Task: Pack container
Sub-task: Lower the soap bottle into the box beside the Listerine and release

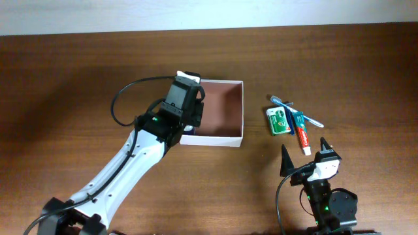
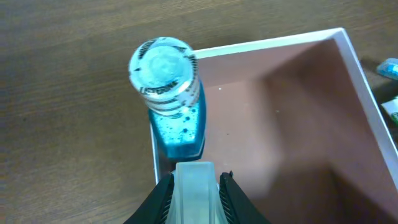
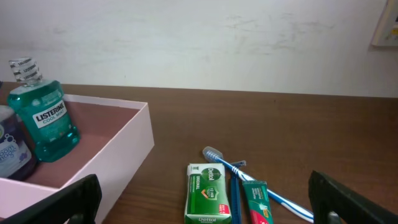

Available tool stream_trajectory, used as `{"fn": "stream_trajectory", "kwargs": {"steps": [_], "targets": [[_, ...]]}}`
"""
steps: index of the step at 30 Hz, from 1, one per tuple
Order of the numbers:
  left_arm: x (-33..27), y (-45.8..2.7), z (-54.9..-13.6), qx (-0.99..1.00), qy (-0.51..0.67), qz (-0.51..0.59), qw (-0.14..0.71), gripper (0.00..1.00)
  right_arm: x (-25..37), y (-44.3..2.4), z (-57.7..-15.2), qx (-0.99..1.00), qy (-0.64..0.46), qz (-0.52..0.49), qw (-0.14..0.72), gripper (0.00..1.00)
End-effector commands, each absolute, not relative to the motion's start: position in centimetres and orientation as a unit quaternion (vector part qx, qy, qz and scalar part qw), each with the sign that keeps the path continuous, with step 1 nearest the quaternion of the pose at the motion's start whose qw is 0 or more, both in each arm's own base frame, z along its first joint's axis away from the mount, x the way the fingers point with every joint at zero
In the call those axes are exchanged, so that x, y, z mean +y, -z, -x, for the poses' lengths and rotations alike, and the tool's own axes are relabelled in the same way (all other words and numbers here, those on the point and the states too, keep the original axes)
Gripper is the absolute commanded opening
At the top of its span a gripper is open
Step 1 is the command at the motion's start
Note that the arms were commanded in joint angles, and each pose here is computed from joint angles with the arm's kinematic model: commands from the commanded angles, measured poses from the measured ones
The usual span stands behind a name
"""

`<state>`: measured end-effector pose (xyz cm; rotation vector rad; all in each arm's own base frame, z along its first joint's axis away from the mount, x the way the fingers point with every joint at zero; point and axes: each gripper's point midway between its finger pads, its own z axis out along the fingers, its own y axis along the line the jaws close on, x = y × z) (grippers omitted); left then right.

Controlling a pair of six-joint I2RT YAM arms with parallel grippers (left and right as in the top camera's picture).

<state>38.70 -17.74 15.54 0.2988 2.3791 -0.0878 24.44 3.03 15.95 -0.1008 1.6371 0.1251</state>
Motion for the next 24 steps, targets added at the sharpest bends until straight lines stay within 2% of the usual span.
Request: {"fn": "stream_trajectory", "kwargs": {"steps": [1,6,7,8,10,14,20,24], "targets": [[-17.1,-15.5,-39.2,0.925,0.025,-0.110,0.363,0.10,2.9,-15.8,-24.4,0.730,-0.054,0.043,0.680,0.99],[-17.1,-14.9,-39.2,0.927,0.022,-0.111,0.357,0.11,2.9,-15.8,-24.4,0.730,-0.054,0.043,0.680,0.99],[-17.1,-14.9,-39.2,0.927,0.022,-0.112,0.356,0.14,2.9,-15.8,-24.4,0.730,-0.054,0.043,0.680,0.99],[-17.1,-14.9,-39.2,0.927,0.022,-0.112,0.356,0.23,2.9,-15.8,-24.4,0.730,-0.054,0.043,0.680,0.99],[-17.1,-14.9,-39.2,0.927,0.022,-0.112,0.356,0.27,2.9,-15.8,-24.4,0.730,-0.054,0.043,0.680,0.99],[-17.2,-14.9,-39.2,0.928,0.025,-0.113,0.355,0.44,2.9,-15.8,-24.4,0.730,-0.054,0.043,0.680,0.99],[-17.3,-15.6,-39.1,0.925,0.032,-0.113,0.363,0.47,2.9,-15.8,-24.4,0.730,-0.054,0.043,0.680,0.99],[-17.9,-19.1,-38.1,0.910,0.071,-0.118,0.391,0.47,2.9,-15.8,-24.4,0.730,-0.054,0.043,0.680,0.99]]}}
